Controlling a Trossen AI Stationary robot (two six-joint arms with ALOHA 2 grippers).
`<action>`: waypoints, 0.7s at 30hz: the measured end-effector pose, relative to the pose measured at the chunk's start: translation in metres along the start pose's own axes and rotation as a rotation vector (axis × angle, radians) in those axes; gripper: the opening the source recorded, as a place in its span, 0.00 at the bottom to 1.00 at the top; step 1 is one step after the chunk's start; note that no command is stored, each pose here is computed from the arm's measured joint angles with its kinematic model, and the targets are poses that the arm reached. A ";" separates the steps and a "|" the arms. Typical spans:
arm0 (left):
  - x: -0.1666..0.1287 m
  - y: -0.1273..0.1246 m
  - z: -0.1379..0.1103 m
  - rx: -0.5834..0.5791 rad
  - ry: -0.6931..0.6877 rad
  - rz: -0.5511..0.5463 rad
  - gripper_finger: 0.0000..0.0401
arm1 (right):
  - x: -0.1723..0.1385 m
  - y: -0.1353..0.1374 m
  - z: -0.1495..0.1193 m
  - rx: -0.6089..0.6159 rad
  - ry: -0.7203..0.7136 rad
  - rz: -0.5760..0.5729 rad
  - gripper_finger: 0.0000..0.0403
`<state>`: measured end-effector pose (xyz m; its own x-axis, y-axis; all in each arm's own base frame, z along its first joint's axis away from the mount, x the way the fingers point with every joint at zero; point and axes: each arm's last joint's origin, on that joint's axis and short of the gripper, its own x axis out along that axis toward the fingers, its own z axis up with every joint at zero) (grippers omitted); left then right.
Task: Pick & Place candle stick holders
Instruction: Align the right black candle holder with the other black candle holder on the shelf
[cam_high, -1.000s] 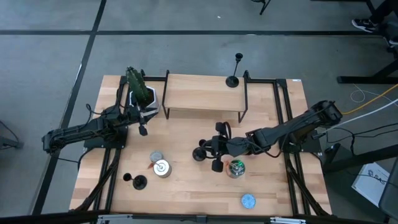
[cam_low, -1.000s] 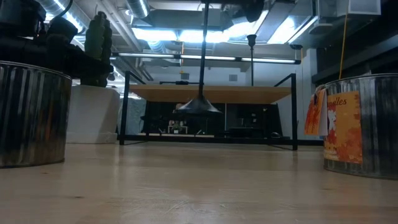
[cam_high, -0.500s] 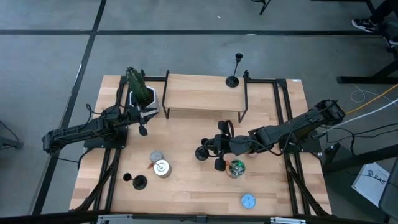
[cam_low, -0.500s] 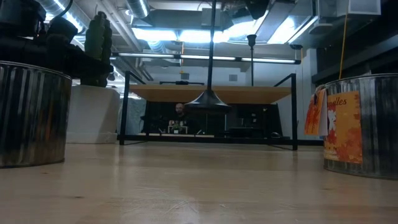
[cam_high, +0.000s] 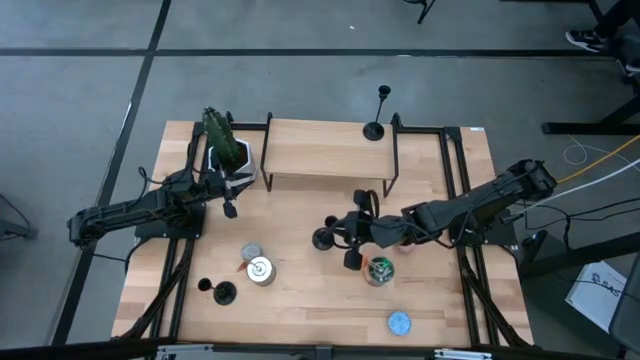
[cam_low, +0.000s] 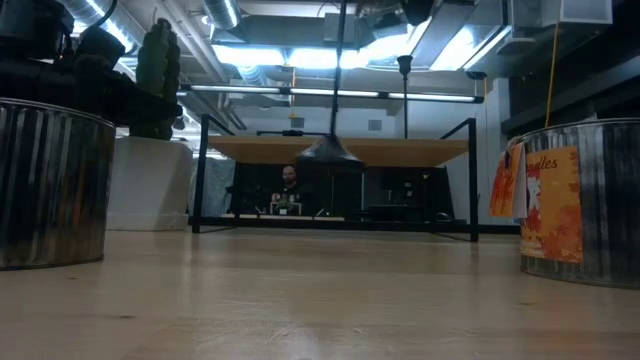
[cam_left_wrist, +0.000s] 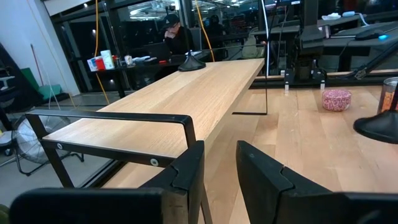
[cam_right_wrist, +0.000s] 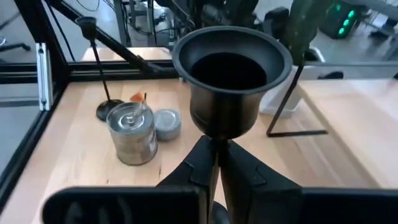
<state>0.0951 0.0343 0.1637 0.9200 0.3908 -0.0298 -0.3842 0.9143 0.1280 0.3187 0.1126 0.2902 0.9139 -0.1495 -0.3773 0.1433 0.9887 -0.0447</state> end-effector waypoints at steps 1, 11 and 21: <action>0.000 0.000 0.000 0.000 0.000 -0.001 0.22 | -0.002 -0.001 0.001 -0.010 0.004 -0.005 0.06; 0.000 0.000 0.000 0.000 0.003 -0.001 0.22 | -0.021 -0.018 0.013 -0.023 -0.006 -0.028 0.06; 0.000 0.000 0.000 0.000 0.001 0.000 0.22 | -0.046 -0.047 0.030 0.024 -0.048 -0.042 0.06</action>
<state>0.0951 0.0343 0.1637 0.9201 0.3904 -0.0306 -0.3838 0.9145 0.1280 0.2812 0.0729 0.3375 0.9240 -0.1919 -0.3309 0.1903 0.9810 -0.0375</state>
